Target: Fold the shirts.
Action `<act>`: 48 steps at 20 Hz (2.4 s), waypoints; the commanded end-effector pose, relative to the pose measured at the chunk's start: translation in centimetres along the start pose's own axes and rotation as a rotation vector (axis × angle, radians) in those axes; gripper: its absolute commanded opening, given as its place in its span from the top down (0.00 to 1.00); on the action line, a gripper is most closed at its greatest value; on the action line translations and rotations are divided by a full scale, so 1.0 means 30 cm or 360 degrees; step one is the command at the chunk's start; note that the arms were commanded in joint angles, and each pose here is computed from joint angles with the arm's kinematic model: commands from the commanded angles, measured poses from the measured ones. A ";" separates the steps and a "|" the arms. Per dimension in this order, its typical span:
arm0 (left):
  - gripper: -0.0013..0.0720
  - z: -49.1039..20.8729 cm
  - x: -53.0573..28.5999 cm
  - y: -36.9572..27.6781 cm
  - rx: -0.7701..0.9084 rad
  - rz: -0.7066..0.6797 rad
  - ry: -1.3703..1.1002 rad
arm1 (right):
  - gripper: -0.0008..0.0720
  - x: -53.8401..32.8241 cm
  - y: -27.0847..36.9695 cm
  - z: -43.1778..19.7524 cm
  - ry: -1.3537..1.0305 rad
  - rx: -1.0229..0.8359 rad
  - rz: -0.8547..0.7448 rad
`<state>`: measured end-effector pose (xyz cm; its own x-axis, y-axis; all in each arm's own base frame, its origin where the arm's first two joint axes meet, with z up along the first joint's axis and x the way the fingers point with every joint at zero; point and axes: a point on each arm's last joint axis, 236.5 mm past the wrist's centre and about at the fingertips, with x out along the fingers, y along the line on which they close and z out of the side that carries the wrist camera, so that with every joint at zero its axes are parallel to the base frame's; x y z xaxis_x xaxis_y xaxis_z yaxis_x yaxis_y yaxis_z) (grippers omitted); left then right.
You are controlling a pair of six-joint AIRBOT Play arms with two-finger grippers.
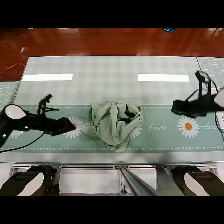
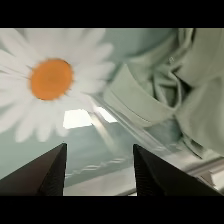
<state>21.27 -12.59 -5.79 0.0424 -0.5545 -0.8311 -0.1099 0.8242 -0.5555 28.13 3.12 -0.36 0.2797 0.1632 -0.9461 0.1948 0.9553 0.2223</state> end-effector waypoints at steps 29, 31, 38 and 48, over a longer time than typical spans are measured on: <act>0.95 0.125 0.263 -0.225 0.0045 -0.0247 0.0001 | 0.45 0.315 0.626 -0.636 0.0535 0.0143 0.0791; 0.95 0.126 0.262 -0.225 0.0045 -0.0247 0.0000 | 0.45 0.354 0.638 -0.654 0.0559 0.0211 0.0766; 0.95 0.154 0.239 -0.225 0.0033 -0.0261 -0.0032 | 0.96 0.316 0.773 -0.630 0.0440 -0.0010 0.0931; 0.95 0.589 -0.601 -0.542 0.0283 -0.0664 -0.0982 | 0.96 -0.465 0.695 0.097 -0.0450 -0.0518 0.0946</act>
<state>37.54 -16.14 7.96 0.4523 -0.7102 -0.5396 0.0715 0.6319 -0.7718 28.85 26.22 10.80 0.3717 0.7470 -0.5513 -0.2664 0.6547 0.7074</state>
